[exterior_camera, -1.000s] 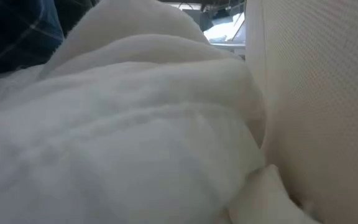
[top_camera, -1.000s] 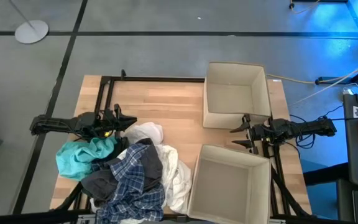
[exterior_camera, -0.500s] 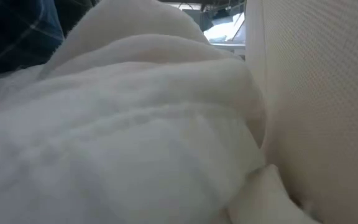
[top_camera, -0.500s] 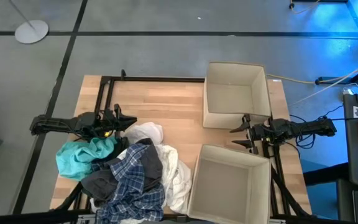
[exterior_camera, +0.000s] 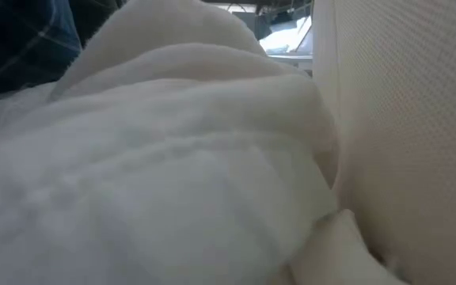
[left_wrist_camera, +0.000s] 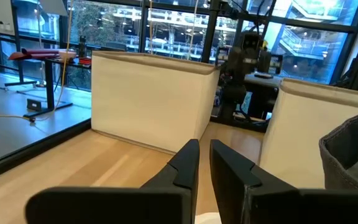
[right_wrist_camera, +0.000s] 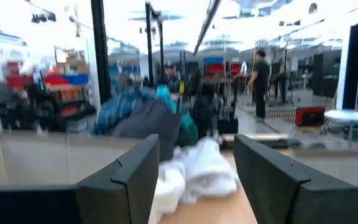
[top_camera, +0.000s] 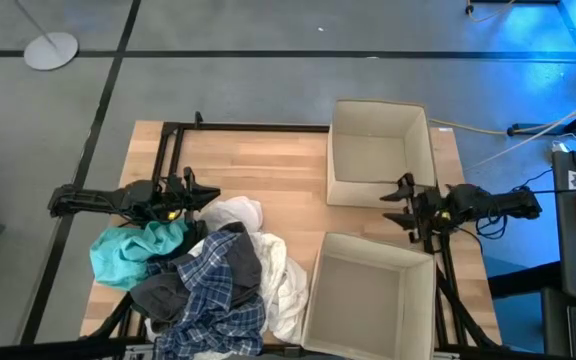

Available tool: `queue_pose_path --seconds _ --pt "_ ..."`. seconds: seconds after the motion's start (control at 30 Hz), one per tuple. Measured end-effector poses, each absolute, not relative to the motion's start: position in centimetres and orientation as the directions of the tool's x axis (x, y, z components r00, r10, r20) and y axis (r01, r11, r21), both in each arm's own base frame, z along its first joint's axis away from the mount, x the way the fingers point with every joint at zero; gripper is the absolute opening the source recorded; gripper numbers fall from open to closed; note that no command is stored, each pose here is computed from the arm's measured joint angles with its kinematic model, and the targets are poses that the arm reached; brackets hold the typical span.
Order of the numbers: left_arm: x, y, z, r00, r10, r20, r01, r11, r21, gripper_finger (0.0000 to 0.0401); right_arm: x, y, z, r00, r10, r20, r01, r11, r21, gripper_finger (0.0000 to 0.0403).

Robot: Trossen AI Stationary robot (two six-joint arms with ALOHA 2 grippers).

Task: Sort clothes
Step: Put the blue checkered long sleeve shirt into the top laundry organizer

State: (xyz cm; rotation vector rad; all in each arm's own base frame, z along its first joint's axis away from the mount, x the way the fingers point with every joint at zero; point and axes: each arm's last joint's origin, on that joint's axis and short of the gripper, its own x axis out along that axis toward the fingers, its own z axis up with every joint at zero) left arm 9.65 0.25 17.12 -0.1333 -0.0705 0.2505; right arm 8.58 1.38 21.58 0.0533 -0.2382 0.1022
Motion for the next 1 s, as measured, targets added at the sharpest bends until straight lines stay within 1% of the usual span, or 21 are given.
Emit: queue_pose_path --seconds 0.1,0.23,0.33,0.43,0.47,0.53,0.7,0.83,1.0 --pt "9.6 0.2 17.1 0.966 0.252 0.054 -0.243 0.96 -0.138 0.0029 8.2 1.3 23.2 0.949 0.093 0.301 -0.112 0.993 0.047 0.0209" --pt "9.6 0.3 17.2 0.963 0.262 0.063 -0.256 0.963 -0.089 0.0029 7.6 1.2 25.7 0.91 0.083 0.406 -0.113 0.992 0.051 0.0209" --pt "9.6 0.3 17.3 0.962 0.264 0.07 -0.257 0.962 -0.097 0.0029 7.5 1.1 27.0 0.897 0.037 0.44 -0.068 0.996 0.055 0.0209" --pt "9.6 0.3 17.6 0.959 0.265 0.104 -0.25 0.959 -0.135 0.0029 7.7 0.9 28.5 0.894 -0.046 0.445 0.001 0.995 0.099 0.0209" --pt "9.6 0.3 17.8 0.956 0.265 0.122 -0.247 0.958 -0.147 0.0029 8.0 0.8 28.9 0.896 -0.067 0.439 0.013 0.992 0.126 0.0209" --pt "9.5 0.3 18.1 0.953 0.265 0.148 -0.244 0.958 -0.149 0.0029 8.8 1.0 29.5 0.907 -0.073 0.415 0.024 0.992 0.121 0.0209" --pt "9.5 0.3 18.2 0.95 0.266 0.164 -0.244 0.96 -0.138 0.0029 12.1 1.6 32.4 0.939 -0.066 0.336 0.062 0.998 0.023 0.0209" --pt "9.5 0.3 18.2 0.951 0.265 0.157 -0.246 0.96 -0.134 0.0029 16.3 2.4 35.2 0.962 -0.062 0.267 0.081 0.995 -0.064 0.0209" --pt "9.5 0.3 18.2 0.951 0.265 0.157 -0.241 0.958 -0.155 0.0029 22.4 3.5 37.7 0.991 -0.059 0.122 0.086 0.971 -0.225 0.0209"
